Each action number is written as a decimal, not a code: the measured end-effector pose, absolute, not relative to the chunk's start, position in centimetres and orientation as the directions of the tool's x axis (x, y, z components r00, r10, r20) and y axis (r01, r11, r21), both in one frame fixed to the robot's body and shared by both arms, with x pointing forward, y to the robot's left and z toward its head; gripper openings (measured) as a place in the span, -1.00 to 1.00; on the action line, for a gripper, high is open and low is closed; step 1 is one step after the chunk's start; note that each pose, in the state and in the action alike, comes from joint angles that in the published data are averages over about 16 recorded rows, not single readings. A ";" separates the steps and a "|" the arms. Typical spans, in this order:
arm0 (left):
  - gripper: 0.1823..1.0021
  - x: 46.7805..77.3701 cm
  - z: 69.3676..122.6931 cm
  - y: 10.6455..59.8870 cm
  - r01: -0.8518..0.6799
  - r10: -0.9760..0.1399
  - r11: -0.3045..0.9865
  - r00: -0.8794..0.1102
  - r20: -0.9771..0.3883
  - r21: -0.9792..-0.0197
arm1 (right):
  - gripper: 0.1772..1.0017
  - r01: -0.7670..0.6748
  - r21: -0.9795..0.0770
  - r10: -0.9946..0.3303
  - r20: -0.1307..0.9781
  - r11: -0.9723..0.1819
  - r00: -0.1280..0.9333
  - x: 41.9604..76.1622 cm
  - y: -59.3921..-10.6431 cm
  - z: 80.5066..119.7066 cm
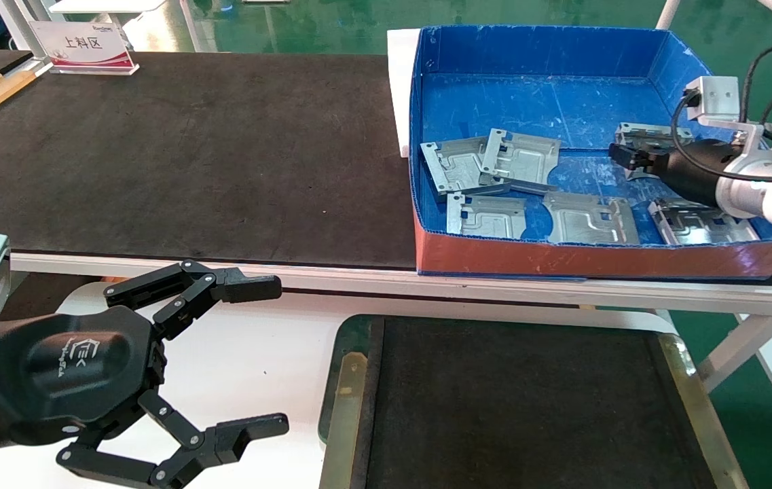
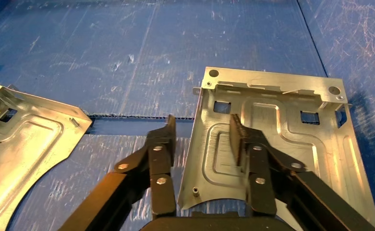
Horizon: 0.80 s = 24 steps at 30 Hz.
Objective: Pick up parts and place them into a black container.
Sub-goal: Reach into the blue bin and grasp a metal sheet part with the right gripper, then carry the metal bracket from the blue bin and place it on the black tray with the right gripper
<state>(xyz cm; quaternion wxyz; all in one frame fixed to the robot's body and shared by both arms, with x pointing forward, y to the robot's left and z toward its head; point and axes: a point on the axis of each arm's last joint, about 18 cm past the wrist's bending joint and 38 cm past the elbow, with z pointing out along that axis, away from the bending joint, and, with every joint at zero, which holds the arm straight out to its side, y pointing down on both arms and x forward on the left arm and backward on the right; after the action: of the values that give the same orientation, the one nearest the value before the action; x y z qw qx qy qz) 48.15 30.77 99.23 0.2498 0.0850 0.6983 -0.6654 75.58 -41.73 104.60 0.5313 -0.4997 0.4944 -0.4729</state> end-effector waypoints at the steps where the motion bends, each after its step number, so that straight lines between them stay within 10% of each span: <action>1: 1.00 48.1 99.2 30.8 0.451 -0.214 0.100 -0.861 -0.462 -0.887 | -0.13 0.008 -0.999 -0.997 -0.051 0.051 0.064 75.6 -41.7 104.6; 24: 1.00 48.1 99.2 30.8 0.451 -0.214 0.100 -0.861 -0.462 -0.887 | -0.93 -0.006 -1.000 -0.998 -0.021 0.021 0.065 75.3 -42.3 104.5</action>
<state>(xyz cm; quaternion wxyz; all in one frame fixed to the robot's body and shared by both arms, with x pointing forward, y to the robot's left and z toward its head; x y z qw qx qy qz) 48.15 30.77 99.23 0.2498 0.0850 0.6983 -0.6654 75.27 -42.28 104.47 0.5198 -0.5120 0.4903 -0.4768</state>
